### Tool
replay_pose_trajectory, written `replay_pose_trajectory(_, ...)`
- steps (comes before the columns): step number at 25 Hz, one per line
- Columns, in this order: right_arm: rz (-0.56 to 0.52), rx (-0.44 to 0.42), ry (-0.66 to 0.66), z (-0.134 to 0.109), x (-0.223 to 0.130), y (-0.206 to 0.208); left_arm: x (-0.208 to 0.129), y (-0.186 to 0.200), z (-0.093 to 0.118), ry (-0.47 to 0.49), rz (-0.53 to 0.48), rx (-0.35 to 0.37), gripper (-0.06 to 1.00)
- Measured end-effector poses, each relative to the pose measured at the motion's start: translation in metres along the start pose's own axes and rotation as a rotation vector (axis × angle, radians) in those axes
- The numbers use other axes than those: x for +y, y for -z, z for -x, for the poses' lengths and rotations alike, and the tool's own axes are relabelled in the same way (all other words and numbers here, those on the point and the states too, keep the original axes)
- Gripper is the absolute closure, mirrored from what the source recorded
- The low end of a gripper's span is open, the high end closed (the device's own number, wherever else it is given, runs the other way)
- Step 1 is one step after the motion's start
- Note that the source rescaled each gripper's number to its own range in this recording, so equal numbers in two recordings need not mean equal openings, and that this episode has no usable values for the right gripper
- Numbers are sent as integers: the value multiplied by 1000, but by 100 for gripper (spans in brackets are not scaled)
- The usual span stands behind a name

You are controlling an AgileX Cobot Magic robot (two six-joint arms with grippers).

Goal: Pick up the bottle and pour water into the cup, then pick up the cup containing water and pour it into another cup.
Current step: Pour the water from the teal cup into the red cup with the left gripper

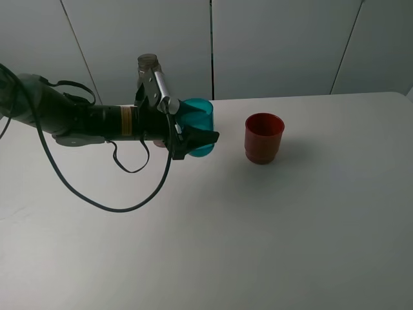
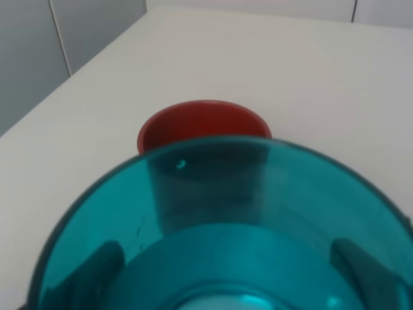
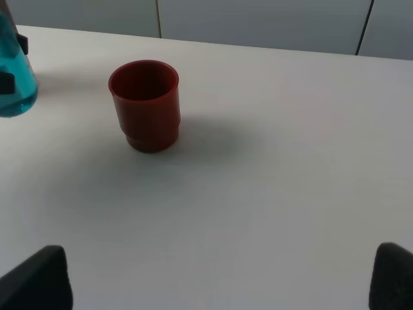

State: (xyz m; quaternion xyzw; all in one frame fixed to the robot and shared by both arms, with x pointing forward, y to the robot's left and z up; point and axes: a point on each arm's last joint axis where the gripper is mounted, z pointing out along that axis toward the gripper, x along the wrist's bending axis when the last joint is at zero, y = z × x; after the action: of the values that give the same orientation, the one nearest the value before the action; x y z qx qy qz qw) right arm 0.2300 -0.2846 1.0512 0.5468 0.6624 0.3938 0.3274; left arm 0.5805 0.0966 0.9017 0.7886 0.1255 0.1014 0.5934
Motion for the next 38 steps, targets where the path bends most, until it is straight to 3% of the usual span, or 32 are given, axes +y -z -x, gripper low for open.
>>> replay_pose_trajectory(9,0,0,0,0,0,0,42,-23,-1,-17,-39,65,81)
replay_pose_trajectory(18,0,0,0,0,0,0,79,-45,-8,-96,-54,144,81)
replay_pose_trajectory(26,0,0,0,0,0,0,95,-49,-20,-201,-123,224,81)
replay_pose_trajectory(32,0,0,0,0,0,0,101,-51,-20,-270,-141,219,81)
replay_pose_trajectory(38,0,0,0,0,0,0,102,-53,-21,-324,-195,260,81)
